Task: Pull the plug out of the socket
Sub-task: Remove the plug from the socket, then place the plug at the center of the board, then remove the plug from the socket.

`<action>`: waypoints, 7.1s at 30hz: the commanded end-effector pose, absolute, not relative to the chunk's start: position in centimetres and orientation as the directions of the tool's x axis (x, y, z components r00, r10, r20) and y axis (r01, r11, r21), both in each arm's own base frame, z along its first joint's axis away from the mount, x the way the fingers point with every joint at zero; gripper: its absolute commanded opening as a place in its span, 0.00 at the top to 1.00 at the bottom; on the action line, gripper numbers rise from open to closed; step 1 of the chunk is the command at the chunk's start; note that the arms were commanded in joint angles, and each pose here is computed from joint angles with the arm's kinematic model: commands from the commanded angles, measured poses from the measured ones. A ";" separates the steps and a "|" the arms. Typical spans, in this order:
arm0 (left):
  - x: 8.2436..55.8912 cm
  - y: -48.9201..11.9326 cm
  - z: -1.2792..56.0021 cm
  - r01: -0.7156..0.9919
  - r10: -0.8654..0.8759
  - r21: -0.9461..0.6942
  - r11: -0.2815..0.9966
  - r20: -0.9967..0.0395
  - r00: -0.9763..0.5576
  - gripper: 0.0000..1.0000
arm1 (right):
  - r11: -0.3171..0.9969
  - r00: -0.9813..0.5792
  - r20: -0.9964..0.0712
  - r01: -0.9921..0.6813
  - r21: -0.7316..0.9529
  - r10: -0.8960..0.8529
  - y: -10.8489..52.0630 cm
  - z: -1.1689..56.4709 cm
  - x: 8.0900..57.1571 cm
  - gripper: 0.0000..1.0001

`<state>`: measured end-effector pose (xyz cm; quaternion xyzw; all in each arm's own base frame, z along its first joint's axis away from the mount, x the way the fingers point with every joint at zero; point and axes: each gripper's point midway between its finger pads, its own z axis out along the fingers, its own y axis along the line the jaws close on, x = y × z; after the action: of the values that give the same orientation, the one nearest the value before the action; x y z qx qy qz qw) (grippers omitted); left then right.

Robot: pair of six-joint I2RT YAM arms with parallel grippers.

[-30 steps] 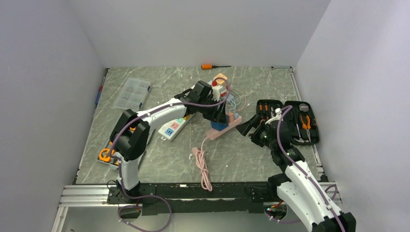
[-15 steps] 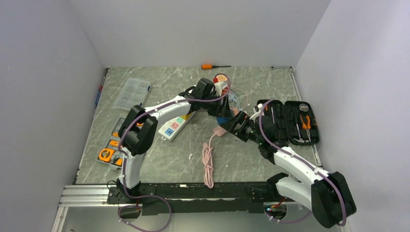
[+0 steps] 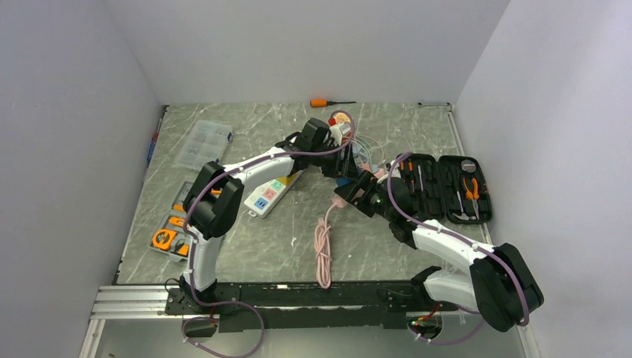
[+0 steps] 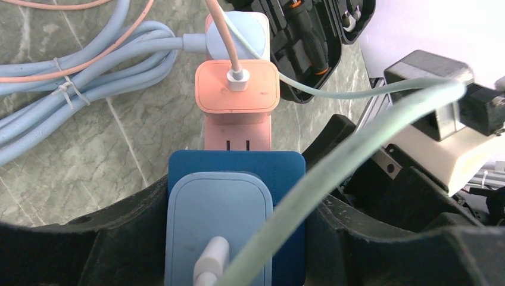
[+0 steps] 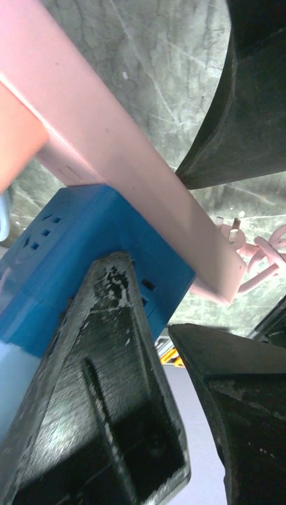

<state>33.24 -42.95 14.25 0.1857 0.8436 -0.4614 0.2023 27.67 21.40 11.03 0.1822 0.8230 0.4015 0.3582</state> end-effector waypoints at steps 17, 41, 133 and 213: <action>35.8 -44.9 24.2 0.673 0.038 -0.630 0.387 -0.719 -0.694 0.68 | 0.621 -0.615 -0.504 -0.029 0.783 0.607 22.2 13.9 29.6 0.15; 35.5 -42.1 27.0 0.645 -0.010 -0.642 0.415 -0.712 -0.702 0.85 | 0.694 -0.558 -0.533 0.113 0.711 0.636 18.6 11.5 28.1 0.79; 24.1 -26.8 9.9 0.994 0.718 0.024 0.110 -0.693 -0.062 0.99 | 0.754 -0.488 -0.595 0.245 0.609 0.639 10.8 10.9 28.4 0.12; 31.8 -40.8 25.8 0.754 0.308 0.655 -0.052 -0.707 0.636 0.01 | 0.923 -0.305 -0.915 -0.196 0.332 0.265 17.8 25.1 33.4 1.00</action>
<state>32.42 -39.91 23.28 0.7067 0.4137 -0.1901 0.5416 30.40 16.58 15.70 0.0007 0.8664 0.1502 0.4762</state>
